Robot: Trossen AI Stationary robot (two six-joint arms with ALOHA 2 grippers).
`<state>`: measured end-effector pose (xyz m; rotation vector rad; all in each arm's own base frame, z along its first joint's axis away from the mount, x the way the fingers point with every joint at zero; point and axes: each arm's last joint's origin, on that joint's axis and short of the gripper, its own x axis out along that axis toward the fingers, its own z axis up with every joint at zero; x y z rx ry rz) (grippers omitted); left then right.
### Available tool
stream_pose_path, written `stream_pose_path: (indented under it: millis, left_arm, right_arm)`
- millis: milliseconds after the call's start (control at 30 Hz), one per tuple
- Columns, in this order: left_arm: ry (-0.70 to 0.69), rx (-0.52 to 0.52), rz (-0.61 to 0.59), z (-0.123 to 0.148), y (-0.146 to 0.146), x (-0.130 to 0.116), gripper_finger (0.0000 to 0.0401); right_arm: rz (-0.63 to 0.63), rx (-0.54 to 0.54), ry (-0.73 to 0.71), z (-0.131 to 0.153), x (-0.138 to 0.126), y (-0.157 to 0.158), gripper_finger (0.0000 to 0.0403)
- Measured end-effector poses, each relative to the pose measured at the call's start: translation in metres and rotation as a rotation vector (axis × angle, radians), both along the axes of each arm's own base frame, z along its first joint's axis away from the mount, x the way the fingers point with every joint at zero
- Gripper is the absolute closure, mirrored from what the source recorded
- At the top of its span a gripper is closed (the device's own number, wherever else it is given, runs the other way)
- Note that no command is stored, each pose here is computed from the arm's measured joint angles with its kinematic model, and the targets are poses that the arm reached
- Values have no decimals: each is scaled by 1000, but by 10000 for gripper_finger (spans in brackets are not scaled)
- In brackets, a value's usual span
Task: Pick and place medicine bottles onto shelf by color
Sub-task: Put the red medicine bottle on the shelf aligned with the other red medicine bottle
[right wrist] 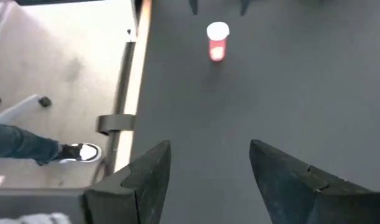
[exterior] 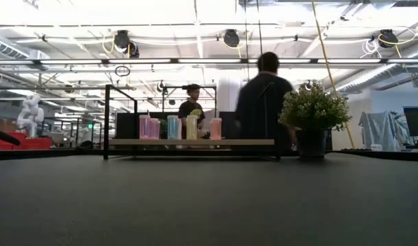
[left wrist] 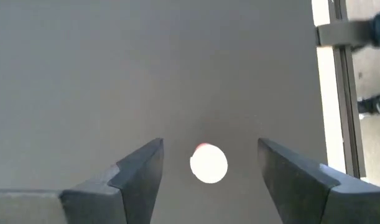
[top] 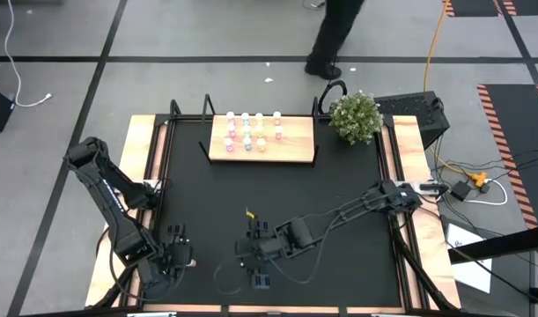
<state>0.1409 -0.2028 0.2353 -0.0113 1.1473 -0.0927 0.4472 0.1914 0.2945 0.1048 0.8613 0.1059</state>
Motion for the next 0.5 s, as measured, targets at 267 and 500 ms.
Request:
stream_pose_path:
  millis: [267,500]
  left_arm:
    - [45,6,-68,-25,3,-5,152]
    - [54,17,-106,-40,7,-8,163]
  right_arm:
    - [-73,69,-32,-18,3,11,190]
    - [-150,170,-64,-23,1,23,190]
